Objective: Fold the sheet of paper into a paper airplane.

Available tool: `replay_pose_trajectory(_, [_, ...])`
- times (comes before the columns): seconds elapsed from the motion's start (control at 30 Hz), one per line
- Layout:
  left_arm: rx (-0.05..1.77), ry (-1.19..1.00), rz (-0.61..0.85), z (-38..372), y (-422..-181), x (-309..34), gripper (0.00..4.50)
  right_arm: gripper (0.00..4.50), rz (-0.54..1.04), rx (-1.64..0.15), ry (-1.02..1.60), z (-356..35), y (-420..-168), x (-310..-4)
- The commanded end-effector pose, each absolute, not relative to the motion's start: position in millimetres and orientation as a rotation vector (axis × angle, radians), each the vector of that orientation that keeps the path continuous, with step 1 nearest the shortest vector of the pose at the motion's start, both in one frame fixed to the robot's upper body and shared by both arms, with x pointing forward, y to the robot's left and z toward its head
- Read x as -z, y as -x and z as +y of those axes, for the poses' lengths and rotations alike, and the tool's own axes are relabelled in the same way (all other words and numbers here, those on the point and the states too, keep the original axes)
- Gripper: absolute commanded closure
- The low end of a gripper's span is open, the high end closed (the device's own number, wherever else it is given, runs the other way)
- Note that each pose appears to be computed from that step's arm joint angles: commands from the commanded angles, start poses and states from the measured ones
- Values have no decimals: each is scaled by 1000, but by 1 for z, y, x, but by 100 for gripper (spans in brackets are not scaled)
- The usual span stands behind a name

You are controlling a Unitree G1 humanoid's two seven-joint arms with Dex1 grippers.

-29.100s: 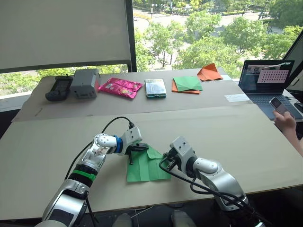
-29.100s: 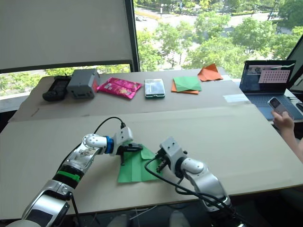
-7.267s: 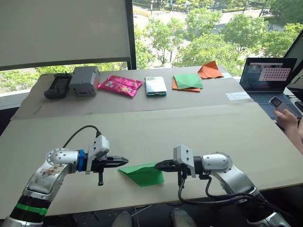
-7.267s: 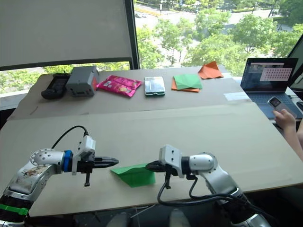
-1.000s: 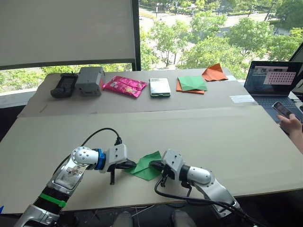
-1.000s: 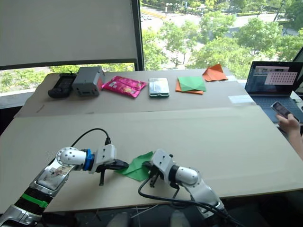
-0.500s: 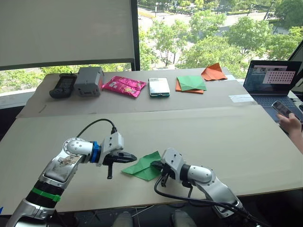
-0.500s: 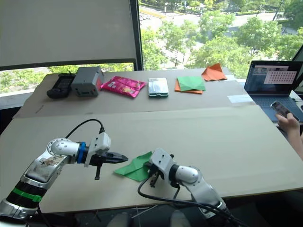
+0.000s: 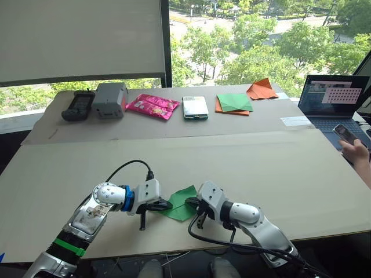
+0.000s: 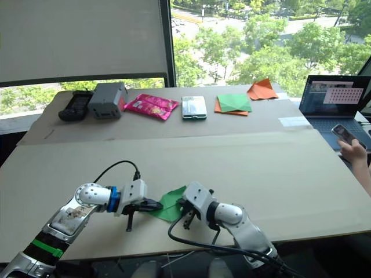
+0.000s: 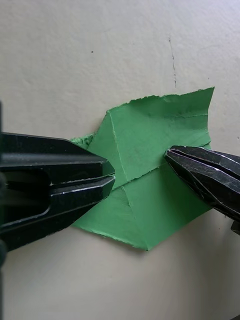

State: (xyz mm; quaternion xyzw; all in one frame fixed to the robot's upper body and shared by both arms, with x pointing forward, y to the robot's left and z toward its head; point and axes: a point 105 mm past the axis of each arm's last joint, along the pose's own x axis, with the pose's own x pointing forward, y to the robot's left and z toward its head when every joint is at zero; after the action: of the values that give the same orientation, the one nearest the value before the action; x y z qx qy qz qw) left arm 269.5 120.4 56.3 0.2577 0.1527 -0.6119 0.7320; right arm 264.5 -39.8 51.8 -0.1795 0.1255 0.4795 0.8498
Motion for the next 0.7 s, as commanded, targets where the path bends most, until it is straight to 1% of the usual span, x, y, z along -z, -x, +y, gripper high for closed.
replay_pose_trajectory(0.03, [1338,-585,428,128,-264,-34,450,446,342,-1003,420,-46,-260,-38])
replay_pose_trajectory(0.17, [1348,-587,443,129,-261,-30,450,446,295,-1026,410,-38,-262,-53])
replay_pose_trajectory(0.43, [1344,-580,439,128,-262,-30,450,446,274,-1089,397,-25,-255,-56])
replay_pose_trajectory(0.7, [1345,-578,433,125,-263,-30,450,446,238,-1225,448,-15,-250,-57])
